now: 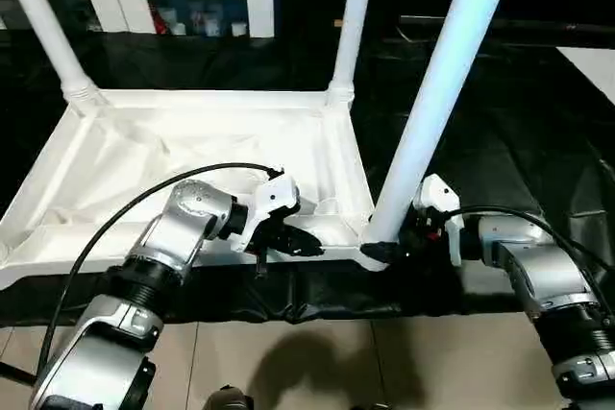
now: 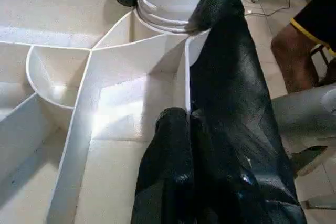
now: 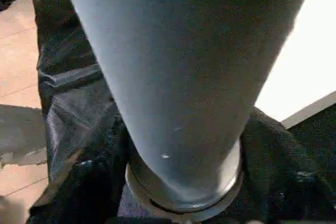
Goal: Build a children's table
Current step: Rotate leg to tighten
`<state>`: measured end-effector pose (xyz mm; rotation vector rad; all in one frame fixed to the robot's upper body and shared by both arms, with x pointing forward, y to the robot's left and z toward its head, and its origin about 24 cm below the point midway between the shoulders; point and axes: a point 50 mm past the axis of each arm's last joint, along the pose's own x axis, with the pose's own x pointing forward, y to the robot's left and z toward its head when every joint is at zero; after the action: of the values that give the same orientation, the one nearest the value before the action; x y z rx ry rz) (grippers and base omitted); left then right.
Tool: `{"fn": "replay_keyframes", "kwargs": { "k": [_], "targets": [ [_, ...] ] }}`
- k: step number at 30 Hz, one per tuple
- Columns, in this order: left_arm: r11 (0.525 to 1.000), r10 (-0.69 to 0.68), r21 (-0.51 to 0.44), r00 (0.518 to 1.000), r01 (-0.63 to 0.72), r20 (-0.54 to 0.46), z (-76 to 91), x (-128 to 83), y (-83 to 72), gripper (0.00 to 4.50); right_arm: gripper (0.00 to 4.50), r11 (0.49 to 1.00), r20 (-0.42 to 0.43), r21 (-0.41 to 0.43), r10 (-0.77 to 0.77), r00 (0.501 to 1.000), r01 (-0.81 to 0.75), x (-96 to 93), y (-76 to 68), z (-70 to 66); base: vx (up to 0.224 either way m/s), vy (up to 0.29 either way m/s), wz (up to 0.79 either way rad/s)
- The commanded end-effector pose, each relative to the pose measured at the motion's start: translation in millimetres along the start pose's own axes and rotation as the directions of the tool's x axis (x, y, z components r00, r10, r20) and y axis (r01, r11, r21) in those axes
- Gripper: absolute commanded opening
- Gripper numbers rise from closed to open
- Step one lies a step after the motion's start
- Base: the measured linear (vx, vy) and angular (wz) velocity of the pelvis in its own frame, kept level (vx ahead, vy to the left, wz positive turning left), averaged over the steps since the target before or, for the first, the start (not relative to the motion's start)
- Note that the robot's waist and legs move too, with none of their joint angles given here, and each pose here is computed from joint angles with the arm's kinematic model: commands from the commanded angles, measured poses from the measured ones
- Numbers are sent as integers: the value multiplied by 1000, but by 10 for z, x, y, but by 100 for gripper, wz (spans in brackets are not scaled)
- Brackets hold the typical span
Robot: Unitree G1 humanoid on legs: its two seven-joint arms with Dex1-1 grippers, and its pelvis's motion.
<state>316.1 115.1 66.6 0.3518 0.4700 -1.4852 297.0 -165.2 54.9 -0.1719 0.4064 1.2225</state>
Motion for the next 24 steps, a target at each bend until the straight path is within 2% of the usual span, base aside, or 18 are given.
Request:
{"fn": "replay_keyframes", "kwargs": {
  "k": [1,5,8,9,11,13,14,19,24],
  "targets": [
    [997,-37,62,999,36,18,158,105,-6,0,274,987,2,-27,157,988,-157,217,161,62,0,0,0],
    [999,-20,50,999,18,31,145,106,-5,0,266,992,32,-15,129,991,-129,251,172,48,0,0,0],
    [997,70,37,996,-72,53,187,157,53,0,264,1000,101,7,10,995,-11,329,135,63,0,0,0],
    [997,70,37,996,-72,53,187,157,53,0,264,1000,101,7,10,995,-11,329,135,63,0,0,0],
    [982,187,8,979,-188,81,263,267,122,0,264,977,159,85,-208,965,196,460,31,62,0,0,0],
    [971,239,-19,966,-238,101,307,339,144,0,264,951,175,141,-296,939,274,520,-6,50,0,0,0],
    [971,239,-19,966,-238,101,307,339,144,0,264,951,175,141,-296,939,274,520,-6,50,0,0,0],
    [940,339,-93,926,-328,168,456,555,142,0,263,871,227,346,-439,869,350,742,-11,91,0,0,0],
    [948,319,-92,927,-306,198,508,705,24,0,263,836,259,404,-495,829,373,933,56,177,0,0,0]
  ]
}}
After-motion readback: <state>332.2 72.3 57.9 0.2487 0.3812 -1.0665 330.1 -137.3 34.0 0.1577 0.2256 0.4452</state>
